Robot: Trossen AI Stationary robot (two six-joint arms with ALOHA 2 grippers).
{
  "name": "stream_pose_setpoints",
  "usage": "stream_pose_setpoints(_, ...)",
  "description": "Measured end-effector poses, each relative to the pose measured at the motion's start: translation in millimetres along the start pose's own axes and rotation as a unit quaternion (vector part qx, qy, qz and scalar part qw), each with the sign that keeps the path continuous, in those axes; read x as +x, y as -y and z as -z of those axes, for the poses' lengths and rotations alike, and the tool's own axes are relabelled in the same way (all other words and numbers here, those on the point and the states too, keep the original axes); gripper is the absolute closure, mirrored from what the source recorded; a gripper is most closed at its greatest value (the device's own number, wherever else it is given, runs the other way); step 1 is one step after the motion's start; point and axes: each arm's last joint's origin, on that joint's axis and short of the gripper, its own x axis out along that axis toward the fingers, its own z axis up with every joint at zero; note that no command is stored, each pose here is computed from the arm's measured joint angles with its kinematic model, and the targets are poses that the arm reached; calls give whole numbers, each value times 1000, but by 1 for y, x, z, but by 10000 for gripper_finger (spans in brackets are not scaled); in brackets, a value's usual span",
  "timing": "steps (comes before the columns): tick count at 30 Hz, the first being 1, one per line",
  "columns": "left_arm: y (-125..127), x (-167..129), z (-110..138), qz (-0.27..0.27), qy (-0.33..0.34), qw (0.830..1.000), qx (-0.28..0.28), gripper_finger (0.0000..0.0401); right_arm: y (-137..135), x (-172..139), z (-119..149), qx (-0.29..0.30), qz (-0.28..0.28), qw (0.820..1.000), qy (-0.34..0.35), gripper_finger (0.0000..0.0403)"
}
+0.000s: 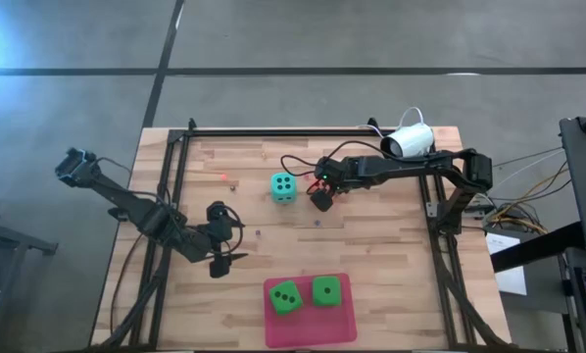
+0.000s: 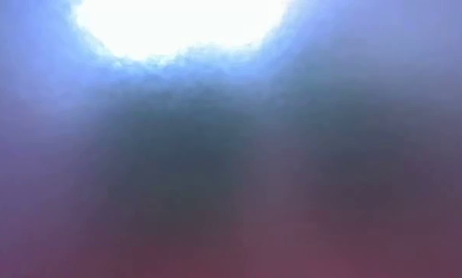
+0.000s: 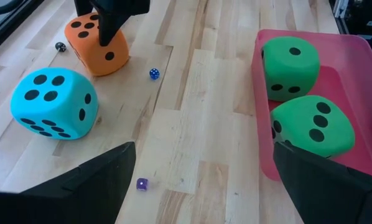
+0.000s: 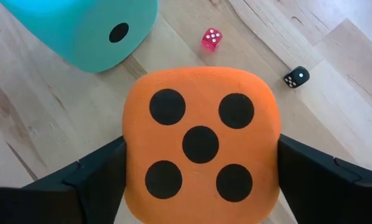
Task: Pick & Place Dice
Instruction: Put the large orange dice into the pink bin
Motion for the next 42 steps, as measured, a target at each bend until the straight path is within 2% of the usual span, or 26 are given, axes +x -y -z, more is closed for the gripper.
stream_pose_setpoints(14,0,0,0,0,0,1000,0,19,0,0,-1,-2,-2,1000,5,62)
stream_pose_setpoints(23,0,0,0,0,0,1000,0,20,1,-16,-3,-6,-21,1000,20,62)
stream_pose_setpoints(28,0,0,0,0,0,1000,0,17,4,-37,-5,0,-30,999,37,62)
stream_pose_setpoints(34,0,0,0,0,0,1000,1,13,-3,-76,0,-8,-61,995,77,62)
stream_pose_setpoints(42,0,0,0,0,0,1000,3,20,-28,-130,25,-48,-123,985,111,62)
